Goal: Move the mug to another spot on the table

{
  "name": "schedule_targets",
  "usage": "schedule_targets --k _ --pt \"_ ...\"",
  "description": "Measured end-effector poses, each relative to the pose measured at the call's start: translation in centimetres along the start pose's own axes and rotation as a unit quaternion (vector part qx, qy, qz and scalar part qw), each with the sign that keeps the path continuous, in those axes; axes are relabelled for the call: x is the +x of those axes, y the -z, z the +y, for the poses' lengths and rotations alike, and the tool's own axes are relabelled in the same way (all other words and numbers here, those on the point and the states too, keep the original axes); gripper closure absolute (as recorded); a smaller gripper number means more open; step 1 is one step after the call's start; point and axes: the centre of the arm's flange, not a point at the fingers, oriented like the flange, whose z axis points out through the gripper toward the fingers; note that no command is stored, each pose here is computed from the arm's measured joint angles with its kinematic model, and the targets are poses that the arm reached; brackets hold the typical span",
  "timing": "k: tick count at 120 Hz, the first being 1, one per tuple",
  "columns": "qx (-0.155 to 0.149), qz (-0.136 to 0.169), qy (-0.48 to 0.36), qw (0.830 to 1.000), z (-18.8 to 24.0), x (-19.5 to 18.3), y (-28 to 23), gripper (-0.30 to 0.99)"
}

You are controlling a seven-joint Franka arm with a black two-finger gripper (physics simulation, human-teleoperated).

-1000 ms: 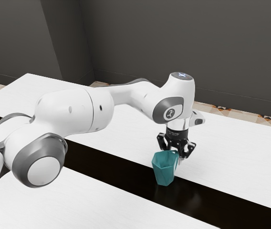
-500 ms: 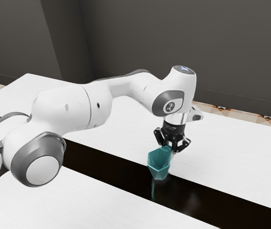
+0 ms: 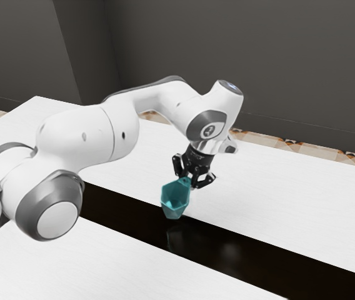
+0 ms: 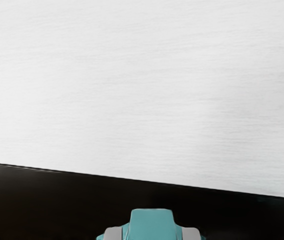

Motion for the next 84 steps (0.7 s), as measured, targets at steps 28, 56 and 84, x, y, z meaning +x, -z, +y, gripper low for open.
schedule_targets --k 28,56,84 --pt "0.037 -0.051 -0.019 0.998 -2.4 -0.6 -1.3 0.74" --pt "0.052 -0.123 -0.073 0.988 -4.1 -1.7 -2.9 0.74" --pt "0.000 -0.191 -0.125 0.974 -9.2 -1.1 -6.6 0.73"
